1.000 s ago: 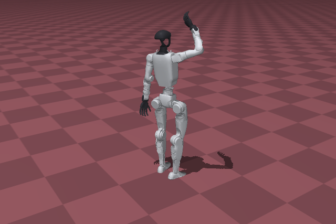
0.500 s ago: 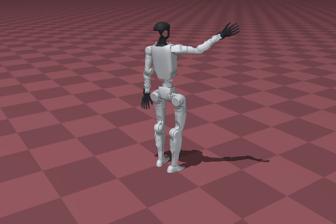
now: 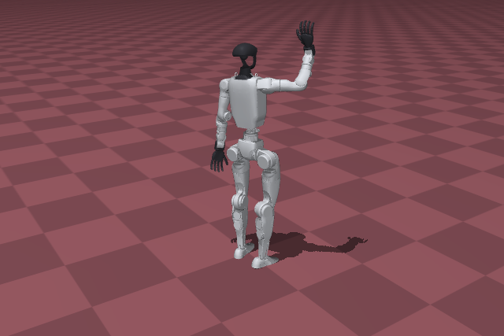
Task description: In place motions
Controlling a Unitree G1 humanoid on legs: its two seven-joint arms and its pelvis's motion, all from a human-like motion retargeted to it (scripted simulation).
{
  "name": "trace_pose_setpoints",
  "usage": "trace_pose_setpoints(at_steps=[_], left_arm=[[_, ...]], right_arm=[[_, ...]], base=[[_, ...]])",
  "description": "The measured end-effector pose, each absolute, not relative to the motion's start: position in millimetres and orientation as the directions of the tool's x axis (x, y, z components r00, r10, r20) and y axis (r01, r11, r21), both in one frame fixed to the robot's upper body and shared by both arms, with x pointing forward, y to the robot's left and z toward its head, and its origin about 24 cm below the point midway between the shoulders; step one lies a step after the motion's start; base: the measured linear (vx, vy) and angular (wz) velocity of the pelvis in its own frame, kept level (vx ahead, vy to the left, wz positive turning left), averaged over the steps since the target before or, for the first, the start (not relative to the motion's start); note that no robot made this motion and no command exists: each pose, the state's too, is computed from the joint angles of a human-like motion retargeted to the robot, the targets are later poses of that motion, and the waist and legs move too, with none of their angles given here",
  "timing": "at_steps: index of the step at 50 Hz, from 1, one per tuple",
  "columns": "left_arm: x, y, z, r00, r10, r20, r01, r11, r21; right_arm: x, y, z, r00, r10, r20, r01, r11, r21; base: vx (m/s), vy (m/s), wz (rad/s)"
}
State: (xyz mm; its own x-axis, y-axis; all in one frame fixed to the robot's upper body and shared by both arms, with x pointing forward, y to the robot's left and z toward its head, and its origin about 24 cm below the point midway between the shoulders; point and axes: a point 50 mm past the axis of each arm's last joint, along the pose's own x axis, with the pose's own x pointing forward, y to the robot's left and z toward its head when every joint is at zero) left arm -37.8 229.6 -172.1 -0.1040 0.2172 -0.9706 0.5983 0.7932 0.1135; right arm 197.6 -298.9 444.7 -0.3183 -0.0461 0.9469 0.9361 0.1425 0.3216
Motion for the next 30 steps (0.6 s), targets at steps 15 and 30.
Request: trace_pose_setpoints(at_steps=[15, 30], left_arm=[[-30.9, 216.9, -175.3, -0.09, 0.179, -0.98, 0.571, 0.815, 0.096], [-40.0, 220.1, -173.8, -0.116, 0.181, -0.977, 0.551, 0.83, 0.088]], right_arm=[[160.1, -135.1, 432.0, -0.456, 0.826, 0.331, 0.85, 0.295, 0.436], [226.1, -432.7, 342.7, -0.189, -0.73, 0.657, 0.982, -0.129, 0.14]], base=[[0.0, 0.01, 0.13], [0.02, 0.03, 0.02]])
